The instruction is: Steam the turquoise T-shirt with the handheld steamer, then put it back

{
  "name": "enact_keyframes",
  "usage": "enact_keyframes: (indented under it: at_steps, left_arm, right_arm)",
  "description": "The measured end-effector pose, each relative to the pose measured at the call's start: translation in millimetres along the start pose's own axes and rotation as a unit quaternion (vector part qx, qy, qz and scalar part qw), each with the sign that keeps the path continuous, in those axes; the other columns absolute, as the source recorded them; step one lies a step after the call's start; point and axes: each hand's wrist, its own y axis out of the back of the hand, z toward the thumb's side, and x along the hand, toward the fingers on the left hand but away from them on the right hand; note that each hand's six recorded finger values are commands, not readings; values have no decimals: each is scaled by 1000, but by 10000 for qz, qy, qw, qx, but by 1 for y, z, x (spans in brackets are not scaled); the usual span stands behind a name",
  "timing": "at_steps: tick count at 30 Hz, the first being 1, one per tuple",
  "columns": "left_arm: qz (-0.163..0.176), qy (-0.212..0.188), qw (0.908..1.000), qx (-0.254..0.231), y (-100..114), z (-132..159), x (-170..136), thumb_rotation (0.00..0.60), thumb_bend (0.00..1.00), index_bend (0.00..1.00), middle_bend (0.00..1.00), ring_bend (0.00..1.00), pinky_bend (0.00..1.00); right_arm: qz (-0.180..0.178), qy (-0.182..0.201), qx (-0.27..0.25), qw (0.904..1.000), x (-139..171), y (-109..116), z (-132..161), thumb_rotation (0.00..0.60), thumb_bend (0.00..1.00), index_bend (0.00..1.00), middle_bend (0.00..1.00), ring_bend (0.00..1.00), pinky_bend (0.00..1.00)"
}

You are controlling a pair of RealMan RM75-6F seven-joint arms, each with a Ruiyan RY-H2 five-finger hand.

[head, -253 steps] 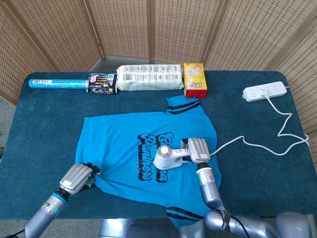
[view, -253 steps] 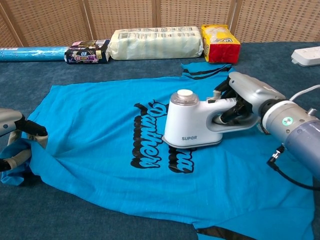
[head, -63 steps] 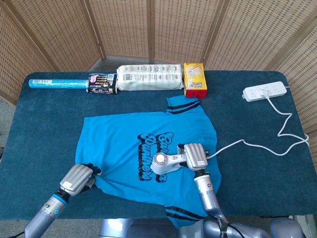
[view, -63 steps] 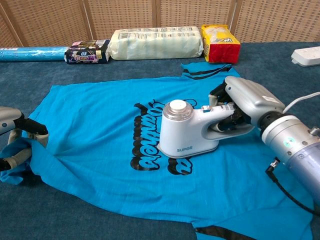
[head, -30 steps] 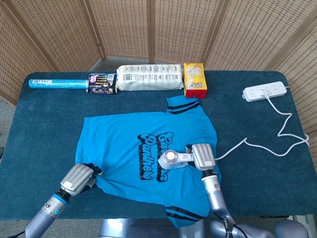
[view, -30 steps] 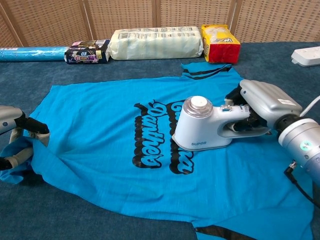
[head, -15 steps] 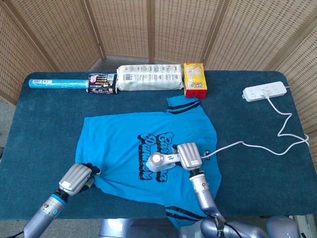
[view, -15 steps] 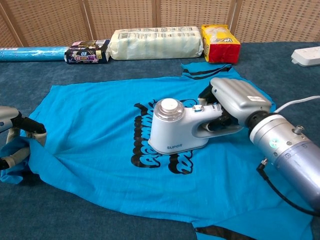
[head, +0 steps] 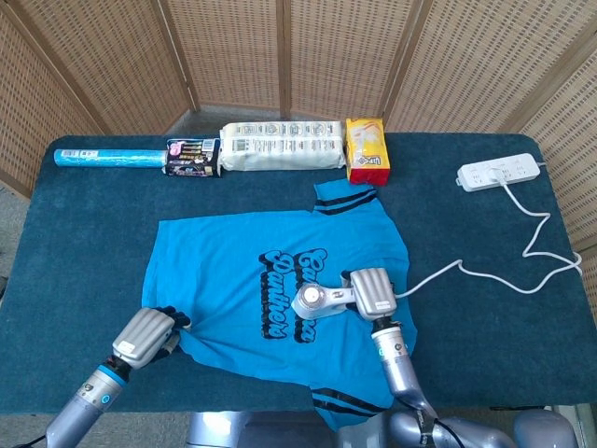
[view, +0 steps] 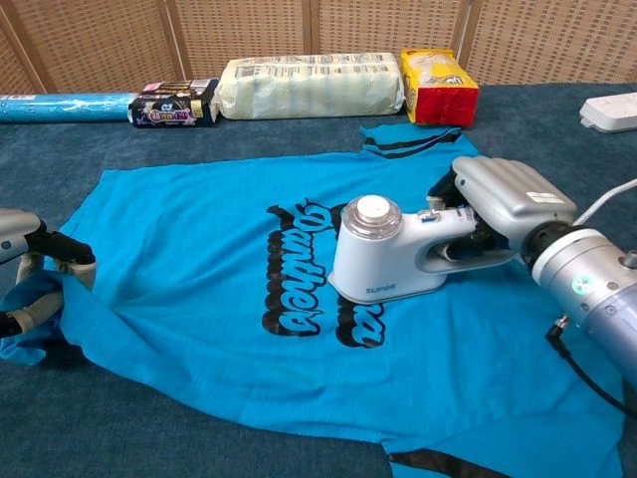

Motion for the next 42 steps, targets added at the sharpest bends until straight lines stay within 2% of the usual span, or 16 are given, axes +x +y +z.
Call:
enact_keyframes:
  at_steps: [9,29,35,42]
  left_arm:
    - [-29,-6,10000,-1,-2,1,1,600,540,564,548,453,559]
    - [-2,77,10000,-29,-1,-5,-4,600,539,563,548,454,559]
    - [20,71,10000,-15,0,-5,-4,600,539,564,548,453,559]
    - [30,34,10000,-8,1,-2,-3,600,540,563,548,453,559]
  right_arm:
    - [68,-307,141,9994,3,2,-32,600,325,758,771,804,727]
    - [116,237,61,9996,-9,-8,26,600,326,757,771,804,726]
    - [115,177,141,9997,-8,-7,20,600,325,757,771,804,726]
    - [91,-3,365,9993,-6,1,-5,600,327,756,771,804,726]
